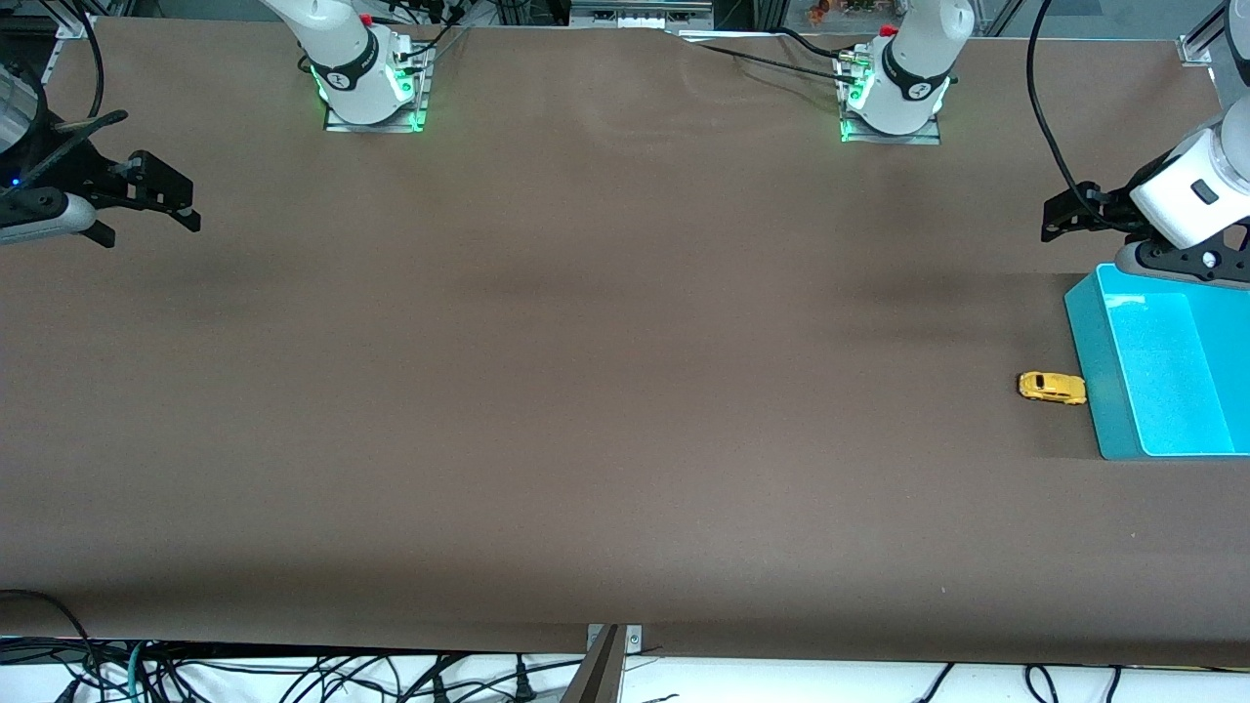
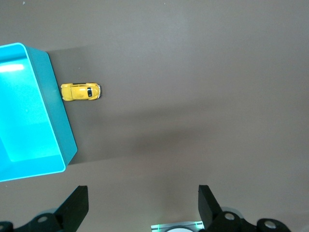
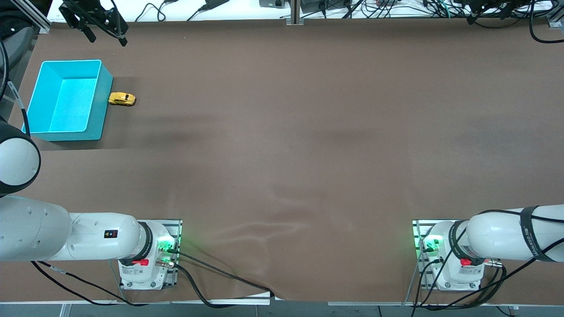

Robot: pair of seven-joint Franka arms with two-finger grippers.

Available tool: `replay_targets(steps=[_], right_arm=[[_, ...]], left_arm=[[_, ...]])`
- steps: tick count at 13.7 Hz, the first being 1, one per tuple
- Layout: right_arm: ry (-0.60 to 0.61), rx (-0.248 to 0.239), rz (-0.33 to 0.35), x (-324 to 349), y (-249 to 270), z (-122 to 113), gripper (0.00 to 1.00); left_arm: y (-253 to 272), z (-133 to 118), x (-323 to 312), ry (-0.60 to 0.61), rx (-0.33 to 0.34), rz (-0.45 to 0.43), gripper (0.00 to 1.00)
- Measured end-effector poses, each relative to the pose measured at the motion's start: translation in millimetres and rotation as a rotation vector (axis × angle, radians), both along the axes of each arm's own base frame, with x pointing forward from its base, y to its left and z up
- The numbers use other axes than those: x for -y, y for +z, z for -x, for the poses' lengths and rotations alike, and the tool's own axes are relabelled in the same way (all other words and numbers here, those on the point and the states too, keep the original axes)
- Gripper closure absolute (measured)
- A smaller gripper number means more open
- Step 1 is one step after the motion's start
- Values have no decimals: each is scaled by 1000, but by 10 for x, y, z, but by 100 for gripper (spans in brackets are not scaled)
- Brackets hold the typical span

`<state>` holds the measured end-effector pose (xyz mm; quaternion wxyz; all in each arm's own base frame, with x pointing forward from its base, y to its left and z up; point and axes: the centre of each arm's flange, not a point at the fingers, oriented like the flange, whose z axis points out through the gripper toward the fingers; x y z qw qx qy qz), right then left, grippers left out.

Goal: Wind and store yellow beetle car
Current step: 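Retract the right gripper while the left gripper reaches toward the car, then lower the left gripper over the car and close on it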

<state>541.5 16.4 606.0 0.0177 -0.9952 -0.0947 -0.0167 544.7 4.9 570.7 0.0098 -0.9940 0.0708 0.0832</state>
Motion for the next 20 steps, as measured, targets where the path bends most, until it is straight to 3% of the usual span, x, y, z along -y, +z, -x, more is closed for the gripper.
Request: replay_targets(steps=[5,8,12,14,17,20], right_arm=[[-41,-23,0,-16,-19,23,0],[-38,-28,0,-30,-25,27,0],[-36,-30,0,-42,-31,27,0],[-35,-30,2,-43,-31,27,0],[-35,-30,8,-40,-30,28,0],[-36,-24,11,-28,-3,29,0]], left_arm=[[32,-17,-41,-11,-6,9,0],[-142,-84,-252,-71,-37,69,0],[-648,-246,-377,-351,-126,153,0],[-1022,-359,-593,-436,-161,199,0],[-1548,-504,-1030,-616,-106,240,0],[-2115,-360,-1250,-798,-99,254,0]])
